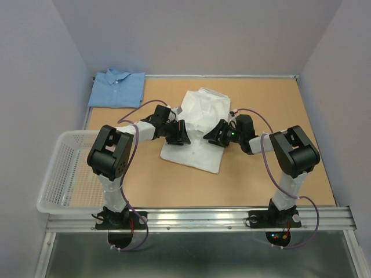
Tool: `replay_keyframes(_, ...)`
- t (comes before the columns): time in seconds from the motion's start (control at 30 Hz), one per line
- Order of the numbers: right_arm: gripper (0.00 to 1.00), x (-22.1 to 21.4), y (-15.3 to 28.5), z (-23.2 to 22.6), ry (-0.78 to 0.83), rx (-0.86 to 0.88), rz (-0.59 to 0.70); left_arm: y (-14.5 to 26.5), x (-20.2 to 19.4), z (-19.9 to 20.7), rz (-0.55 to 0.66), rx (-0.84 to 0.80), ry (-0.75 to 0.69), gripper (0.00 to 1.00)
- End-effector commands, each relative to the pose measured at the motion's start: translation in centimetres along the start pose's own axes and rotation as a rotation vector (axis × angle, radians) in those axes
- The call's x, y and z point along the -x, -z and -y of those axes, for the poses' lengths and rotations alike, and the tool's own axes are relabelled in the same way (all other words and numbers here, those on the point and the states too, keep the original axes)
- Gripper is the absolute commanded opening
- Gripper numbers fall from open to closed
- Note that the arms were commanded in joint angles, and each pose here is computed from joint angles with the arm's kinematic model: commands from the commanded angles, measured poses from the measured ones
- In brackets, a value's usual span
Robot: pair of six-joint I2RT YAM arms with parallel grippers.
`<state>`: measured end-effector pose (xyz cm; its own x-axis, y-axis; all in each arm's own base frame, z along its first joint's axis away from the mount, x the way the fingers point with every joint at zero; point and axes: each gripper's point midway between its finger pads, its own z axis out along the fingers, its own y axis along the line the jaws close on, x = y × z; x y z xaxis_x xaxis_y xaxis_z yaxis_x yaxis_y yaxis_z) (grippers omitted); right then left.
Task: Fold and stack the long sleeve shirts
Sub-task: Fold the shirt
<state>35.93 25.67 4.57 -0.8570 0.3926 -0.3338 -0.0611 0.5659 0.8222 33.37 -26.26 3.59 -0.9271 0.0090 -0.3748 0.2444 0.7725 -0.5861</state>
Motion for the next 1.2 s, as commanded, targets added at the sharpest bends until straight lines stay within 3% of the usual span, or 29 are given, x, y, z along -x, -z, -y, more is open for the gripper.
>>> replay_keyframes(0.0,0.57,4.0,2.0,2.9,-0.038,0.012,0.157,-1.1,-4.5,-3.4,-0.091,0.067,0.057,0.57)
replay_keyframes(0.13,0.57,5.7,4.3,6.1,-0.106,-0.028,0.216,-1.0,-5.7,-3.7,-0.109,0.068,0.083,0.56)
replay_keyframes(0.23,0.57,7.4,6.0,6.1,-0.086,-0.015,0.26,0.3,-4.3,-2.3,-0.056,0.046,0.059,0.56)
replay_keyframes(0.53,0.57,11.3,8.6,-3.0,0.081,0.128,0.284,7.2,6.8,6.0,0.274,-0.063,-0.095,0.64)
replay_keyframes(0.63,0.57,11.3,8.0,-5.3,0.094,0.182,0.249,7.1,8.3,6.4,0.293,-0.075,-0.092,0.62)
replay_keyframes(0.9,0.57,8.0,3.3,-6.7,0.106,0.243,0.123,3.1,8.8,2.7,0.229,-0.089,0.012,0.47)
replay_keyframes(1.03,0.57,7.3,2.0,-4.8,0.066,0.235,0.117,0.4,8.8,-0.2,0.199,-0.042,0.041,0.46)
replay_keyframes(1.17,0.57,7.2,1.5,-3.5,0.07,0.2,0.125,0.2,10.3,-3.0,0.242,0.002,0.072,0.46)
